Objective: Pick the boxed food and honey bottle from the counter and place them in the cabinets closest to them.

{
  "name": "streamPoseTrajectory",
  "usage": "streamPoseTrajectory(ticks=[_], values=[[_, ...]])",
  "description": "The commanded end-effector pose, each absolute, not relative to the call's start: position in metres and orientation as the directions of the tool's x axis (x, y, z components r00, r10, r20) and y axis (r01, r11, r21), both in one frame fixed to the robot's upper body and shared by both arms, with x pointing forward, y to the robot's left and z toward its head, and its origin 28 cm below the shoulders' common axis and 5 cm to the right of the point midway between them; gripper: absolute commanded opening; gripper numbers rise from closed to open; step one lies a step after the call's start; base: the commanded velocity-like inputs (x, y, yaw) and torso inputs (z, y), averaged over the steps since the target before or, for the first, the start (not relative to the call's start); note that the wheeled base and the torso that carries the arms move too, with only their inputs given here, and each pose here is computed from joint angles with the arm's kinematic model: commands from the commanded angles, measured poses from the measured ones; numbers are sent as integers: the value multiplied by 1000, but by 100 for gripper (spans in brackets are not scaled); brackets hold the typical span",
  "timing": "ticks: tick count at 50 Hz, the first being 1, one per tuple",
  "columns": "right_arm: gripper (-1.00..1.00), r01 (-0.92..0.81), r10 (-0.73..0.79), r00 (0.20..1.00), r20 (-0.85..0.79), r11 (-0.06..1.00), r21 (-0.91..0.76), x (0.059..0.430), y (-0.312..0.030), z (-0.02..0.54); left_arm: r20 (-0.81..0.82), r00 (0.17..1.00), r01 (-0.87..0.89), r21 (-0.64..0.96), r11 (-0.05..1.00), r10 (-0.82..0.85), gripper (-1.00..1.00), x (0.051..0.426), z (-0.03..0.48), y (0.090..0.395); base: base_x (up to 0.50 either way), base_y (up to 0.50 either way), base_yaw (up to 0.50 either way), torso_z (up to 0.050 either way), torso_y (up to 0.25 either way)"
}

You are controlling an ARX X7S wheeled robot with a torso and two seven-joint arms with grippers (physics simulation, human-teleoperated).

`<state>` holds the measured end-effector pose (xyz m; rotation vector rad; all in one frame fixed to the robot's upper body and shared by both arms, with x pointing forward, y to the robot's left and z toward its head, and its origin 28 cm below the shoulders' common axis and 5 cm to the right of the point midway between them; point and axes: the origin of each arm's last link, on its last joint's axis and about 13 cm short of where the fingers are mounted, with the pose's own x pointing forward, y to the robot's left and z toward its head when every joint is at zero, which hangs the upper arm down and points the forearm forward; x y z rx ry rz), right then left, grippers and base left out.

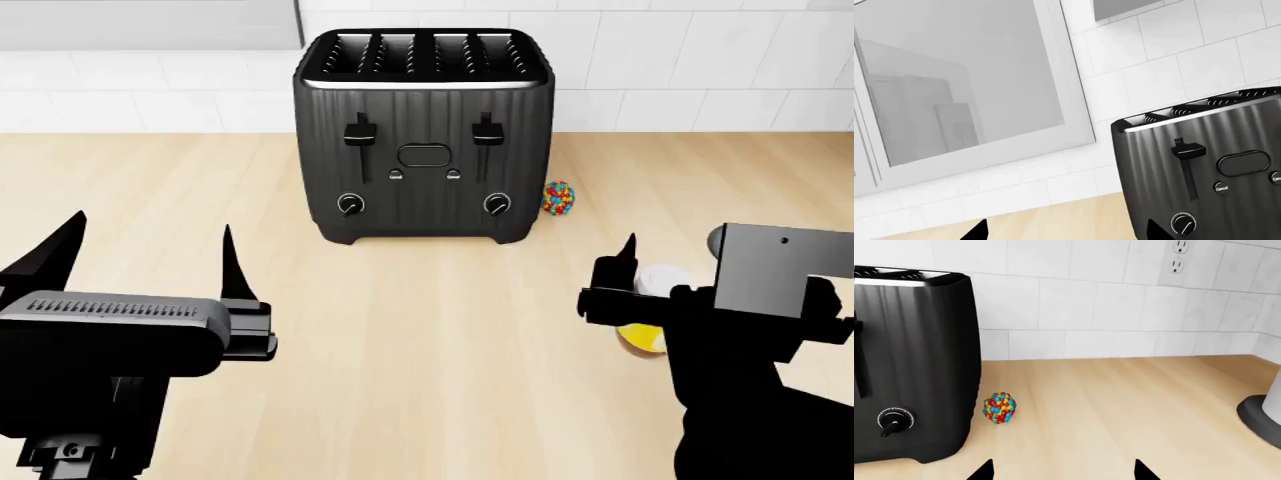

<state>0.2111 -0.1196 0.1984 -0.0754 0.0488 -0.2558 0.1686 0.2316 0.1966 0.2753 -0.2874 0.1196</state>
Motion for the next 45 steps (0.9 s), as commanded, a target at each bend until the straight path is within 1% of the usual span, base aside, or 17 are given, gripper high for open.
streamPoseTrajectory(ticks=[1,18,45], values=[[100,269,-273,961,-45,960,-77,209,-121,192,296,952,-156,253,955,77,100,168,197,232,0,0,0,0,0],[100,255,-260,964,-63,964,-77,211,-120,175,299,952,-151,256,955,71,100,170,199,231,0,0,0,0,0],[100,273,-279,956,-92,959,-71,213,-120,157,294,953,-162,262,951,81,100,168,196,233,0,0,0,0,0]])
